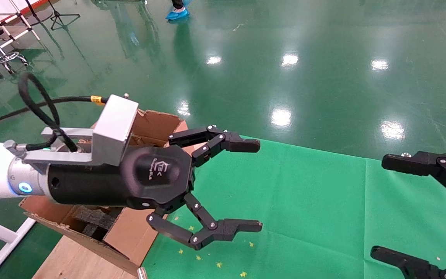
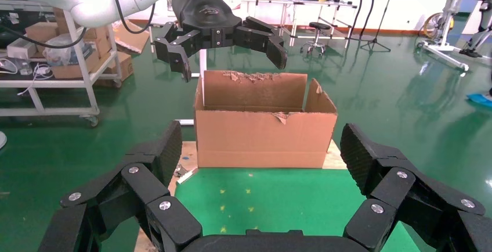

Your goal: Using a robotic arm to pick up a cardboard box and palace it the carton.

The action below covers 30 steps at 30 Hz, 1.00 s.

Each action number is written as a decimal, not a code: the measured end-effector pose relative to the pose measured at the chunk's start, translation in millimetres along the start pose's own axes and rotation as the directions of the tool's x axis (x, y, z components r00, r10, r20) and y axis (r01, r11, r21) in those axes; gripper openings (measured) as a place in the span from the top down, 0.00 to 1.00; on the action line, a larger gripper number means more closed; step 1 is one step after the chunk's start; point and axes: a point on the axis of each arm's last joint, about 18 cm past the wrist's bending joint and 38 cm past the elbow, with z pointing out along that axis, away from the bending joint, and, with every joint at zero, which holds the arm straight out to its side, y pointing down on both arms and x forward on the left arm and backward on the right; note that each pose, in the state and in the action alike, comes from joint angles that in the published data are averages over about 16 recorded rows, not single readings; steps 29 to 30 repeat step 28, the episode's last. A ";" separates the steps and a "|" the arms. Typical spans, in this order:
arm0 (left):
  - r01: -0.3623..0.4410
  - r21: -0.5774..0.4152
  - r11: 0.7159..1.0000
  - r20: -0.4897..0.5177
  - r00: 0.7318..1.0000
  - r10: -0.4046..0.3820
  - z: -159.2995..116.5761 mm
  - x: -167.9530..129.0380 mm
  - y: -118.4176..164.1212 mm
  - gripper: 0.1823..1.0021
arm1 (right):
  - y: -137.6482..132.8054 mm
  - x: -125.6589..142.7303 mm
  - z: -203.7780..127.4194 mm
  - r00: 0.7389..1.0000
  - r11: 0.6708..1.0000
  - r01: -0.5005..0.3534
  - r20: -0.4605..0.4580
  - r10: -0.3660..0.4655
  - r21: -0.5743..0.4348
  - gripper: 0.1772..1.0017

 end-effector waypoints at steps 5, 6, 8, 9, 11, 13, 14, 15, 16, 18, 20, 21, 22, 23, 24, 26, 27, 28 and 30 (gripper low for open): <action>0.000 0.000 1.000 0.000 1.000 0.000 0.0 0.0 0.0 0.00 | 0.0 0.0 0.0 1.000 1.000 0.000 0.000 0.000 0.000 0.00; 0.000 0.000 1.000 0.000 1.000 0.000 0.0 0.0 0.0 0.00 | 0.0 0.0 0.0 1.000 1.000 0.000 0.000 0.000 0.000 0.00; 0.000 0.000 1.000 0.000 1.000 0.000 0.0 0.0 0.0 0.00 | 0.0 0.0 0.0 1.000 1.000 0.000 0.000 0.000 0.000 0.00; 0.000 0.000 1.000 0.000 1.000 0.000 0.0 0.0 0.0 0.00 | 0.0 0.0 0.0 1.000 1.000 0.000 0.000 0.000 0.000 0.00; 0.000 0.000 1.000 0.000 1.000 0.000 0.0 0.0 0.0 0.00 | 0.0 0.0 0.0 1.000 1.000 0.000 0.000 0.000 0.000 0.00; 0.000 0.000 1.000 0.000 1.000 0.000 0.0 0.0 0.0 0.00 | 0.0 0.0 0.0 1.000 1.000 0.000 0.000 0.000 0.000 0.00; 0.000 0.000 1.000 0.000 1.000 0.000 0.0 0.0 0.0 0.00 | 0.0 0.0 0.0 1.000 1.000 0.000 0.000 0.000 0.000 0.00; 0.000 0.000 1.000 0.000 1.000 0.000 0.0 0.0 0.0 0.00 | 0.0 0.0 0.0 1.000 1.000 0.000 0.000 0.000 0.000 0.00; 0.000 0.000 1.000 0.000 1.000 0.000 0.0 0.0 0.0 0.00 | 0.0 0.0 0.0 1.000 1.000 0.000 0.000 0.000 0.000 0.00; 0.000 0.000 1.000 0.000 1.000 0.000 0.0 0.0 0.0 0.00 | 0.0 0.0 0.0 1.000 1.000 0.000 0.000 0.000 0.000 0.00; 0.000 0.000 1.000 0.000 1.000 0.000 0.0 0.0 0.0 0.00 | 0.0 0.0 0.0 1.000 1.000 0.000 0.000 0.000 0.000 0.00; 0.000 0.000 1.000 0.000 1.000 0.000 0.0 0.0 0.0 0.00 | 0.0 0.0 0.0 1.000 1.000 0.000 0.000 0.000 0.000 0.00; 0.000 0.000 1.000 0.000 1.000 0.000 0.0 0.0 0.0 0.00 | 0.0 0.0 0.0 1.000 1.000 0.000 0.000 0.000 0.000 0.00; 0.000 0.000 1.000 0.000 1.000 0.000 0.0 0.0 0.0 0.00 | 0.0 0.0 0.0 1.000 1.000 0.000 0.000 0.000 0.000 0.00; 0.000 0.000 1.000 0.000 1.000 0.000 0.0 0.0 0.0 0.00 | 0.0 0.0 0.0 1.000 1.000 0.000 0.000 0.000 0.000 0.00; 0.000 0.000 1.000 0.000 1.000 0.000 0.0 0.0 0.0 0.00 | 0.0 0.0 0.0 1.000 1.000 0.000 0.000 0.000 0.000 0.00; 0.000 0.000 1.000 0.000 1.000 0.000 0.0 0.0 0.0 0.00 | 0.0 0.0 0.0 1.000 1.000 0.000 0.000 0.000 0.000 0.00; 0.000 0.000 1.000 0.000 1.000 0.000 0.0 0.0 0.0 0.00 | 0.0 0.0 0.0 1.000 1.000 0.000 0.000 0.000 0.000 0.00; 0.000 0.000 1.000 0.000 1.000 0.000 0.0 0.0 0.0 0.00 | 0.0 0.0 0.0 1.000 1.000 0.000 0.000 0.000 0.000 0.00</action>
